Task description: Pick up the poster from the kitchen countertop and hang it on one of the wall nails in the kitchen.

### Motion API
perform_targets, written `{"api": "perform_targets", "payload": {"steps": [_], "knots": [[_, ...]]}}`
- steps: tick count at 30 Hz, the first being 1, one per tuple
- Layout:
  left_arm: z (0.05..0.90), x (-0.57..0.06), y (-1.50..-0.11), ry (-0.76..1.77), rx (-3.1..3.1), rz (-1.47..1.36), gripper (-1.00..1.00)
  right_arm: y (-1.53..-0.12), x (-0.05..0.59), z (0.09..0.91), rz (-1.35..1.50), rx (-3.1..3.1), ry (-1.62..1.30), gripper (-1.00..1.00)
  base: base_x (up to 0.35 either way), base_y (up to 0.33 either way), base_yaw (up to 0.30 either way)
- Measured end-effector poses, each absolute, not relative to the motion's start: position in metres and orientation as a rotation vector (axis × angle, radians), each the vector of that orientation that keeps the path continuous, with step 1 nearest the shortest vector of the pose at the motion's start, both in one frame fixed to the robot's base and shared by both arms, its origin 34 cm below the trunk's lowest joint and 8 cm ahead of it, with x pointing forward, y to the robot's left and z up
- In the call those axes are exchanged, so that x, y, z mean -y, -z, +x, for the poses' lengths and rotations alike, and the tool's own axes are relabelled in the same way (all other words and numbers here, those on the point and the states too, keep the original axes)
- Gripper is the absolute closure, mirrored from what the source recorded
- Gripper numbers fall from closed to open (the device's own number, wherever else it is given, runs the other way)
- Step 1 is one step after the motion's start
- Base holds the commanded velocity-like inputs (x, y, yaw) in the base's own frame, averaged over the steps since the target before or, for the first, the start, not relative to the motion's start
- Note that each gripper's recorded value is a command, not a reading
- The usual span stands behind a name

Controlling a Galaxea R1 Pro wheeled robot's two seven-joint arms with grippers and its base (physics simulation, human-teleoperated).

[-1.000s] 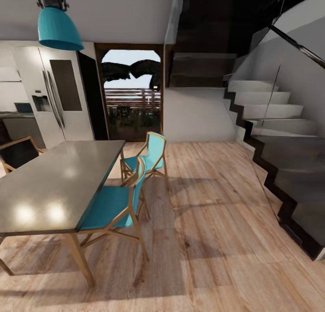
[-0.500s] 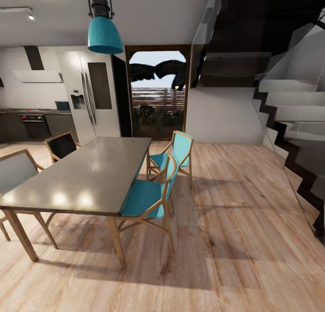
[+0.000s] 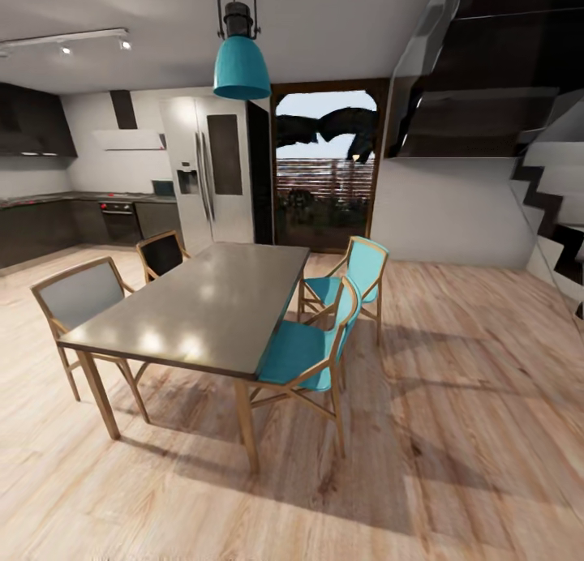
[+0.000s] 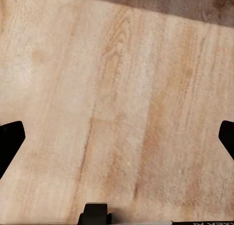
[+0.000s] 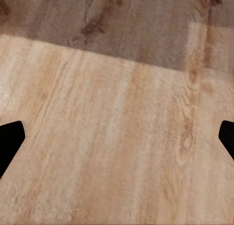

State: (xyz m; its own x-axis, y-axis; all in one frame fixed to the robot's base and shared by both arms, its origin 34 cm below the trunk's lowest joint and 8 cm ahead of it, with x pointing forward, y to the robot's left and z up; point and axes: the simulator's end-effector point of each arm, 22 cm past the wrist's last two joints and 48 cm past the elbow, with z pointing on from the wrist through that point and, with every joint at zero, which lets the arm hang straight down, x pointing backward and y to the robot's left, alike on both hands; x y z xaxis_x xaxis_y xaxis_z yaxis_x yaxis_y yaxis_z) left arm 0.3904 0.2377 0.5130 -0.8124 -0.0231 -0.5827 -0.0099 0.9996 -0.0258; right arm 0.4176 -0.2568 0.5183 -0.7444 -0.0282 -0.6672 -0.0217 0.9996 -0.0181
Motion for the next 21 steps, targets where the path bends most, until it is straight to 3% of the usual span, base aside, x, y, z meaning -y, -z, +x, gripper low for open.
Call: {"api": "perform_targets", "payload": {"steps": [21], "knots": [[0.3903, -0.2377, -0.5130, 0.028, -2.519, -0.023, -1.00, -0.5183, 0.2568, 0.4176, -0.035, -2.411, 0.012, -1.00, 0.000, 0.000, 0.289]]}}
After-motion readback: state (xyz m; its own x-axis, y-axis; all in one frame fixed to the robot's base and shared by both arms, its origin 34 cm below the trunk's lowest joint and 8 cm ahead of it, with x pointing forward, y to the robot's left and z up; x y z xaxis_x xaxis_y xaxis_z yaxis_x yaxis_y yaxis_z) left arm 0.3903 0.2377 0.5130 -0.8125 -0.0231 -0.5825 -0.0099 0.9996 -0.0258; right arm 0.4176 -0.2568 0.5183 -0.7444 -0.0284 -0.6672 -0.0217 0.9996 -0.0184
